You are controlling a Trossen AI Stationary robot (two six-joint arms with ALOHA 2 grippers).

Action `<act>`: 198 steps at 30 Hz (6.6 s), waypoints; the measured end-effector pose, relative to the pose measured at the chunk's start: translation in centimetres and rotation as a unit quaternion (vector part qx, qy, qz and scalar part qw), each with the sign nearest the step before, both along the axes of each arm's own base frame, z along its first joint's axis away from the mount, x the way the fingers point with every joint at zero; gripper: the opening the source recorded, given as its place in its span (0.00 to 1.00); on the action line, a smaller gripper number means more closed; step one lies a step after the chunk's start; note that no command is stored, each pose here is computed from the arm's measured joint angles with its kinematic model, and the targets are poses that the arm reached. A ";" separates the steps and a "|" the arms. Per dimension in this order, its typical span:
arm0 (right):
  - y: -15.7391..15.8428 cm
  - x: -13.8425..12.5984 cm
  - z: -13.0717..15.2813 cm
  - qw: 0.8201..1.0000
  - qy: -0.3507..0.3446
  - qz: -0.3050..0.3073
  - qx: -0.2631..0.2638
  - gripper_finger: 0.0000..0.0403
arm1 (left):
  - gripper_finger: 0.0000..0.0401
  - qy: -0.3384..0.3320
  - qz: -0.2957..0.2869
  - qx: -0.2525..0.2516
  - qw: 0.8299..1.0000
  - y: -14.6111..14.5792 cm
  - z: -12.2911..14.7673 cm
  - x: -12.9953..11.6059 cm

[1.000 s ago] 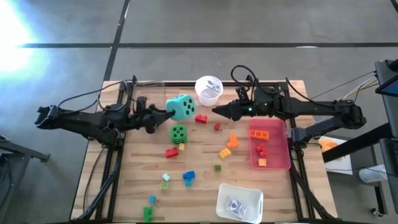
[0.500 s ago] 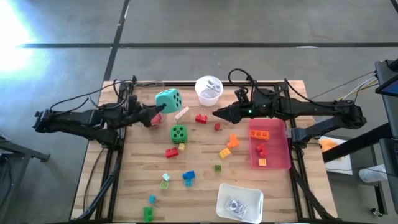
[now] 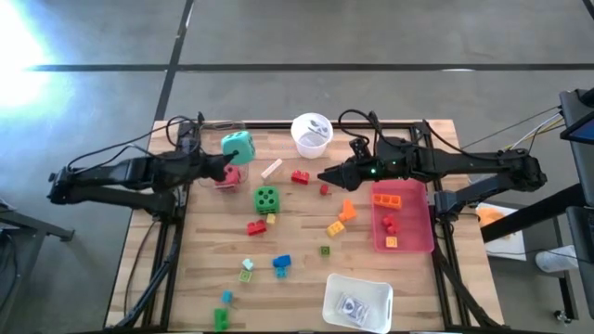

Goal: Pick & Place Toys
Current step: Put the blue dice into the transparent bin, then put the red game piece into the pink bin

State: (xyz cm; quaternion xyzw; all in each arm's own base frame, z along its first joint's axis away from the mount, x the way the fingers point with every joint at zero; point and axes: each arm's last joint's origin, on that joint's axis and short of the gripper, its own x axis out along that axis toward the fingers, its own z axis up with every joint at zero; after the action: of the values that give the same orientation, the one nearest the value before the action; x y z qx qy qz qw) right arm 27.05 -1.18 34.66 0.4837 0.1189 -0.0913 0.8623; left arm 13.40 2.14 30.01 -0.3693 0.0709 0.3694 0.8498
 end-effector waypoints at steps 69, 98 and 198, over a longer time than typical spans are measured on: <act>0.2 0.0 -1.3 1.000 0.019 0.009 -0.015 0.90 | 0.03 0.444 0.074 -0.102 0.887 10.8 -5.9 4.8; 0.4 0.0 -1.8 1.000 0.024 0.010 -0.010 0.90 | 0.00 0.478 0.059 -0.153 0.863 11.6 -8.9 6.5; 0.5 0.0 -1.8 1.000 0.022 0.010 -0.001 0.90 | 0.67 0.331 -0.422 0.036 0.844 -8.3 -8.5 7.5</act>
State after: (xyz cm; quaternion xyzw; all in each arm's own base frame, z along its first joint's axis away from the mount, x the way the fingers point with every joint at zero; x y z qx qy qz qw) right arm 27.02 -0.64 32.89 0.4794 0.1424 -0.0938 0.8609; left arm 20.88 -6.15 21.51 -0.1292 0.4835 0.0780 0.8623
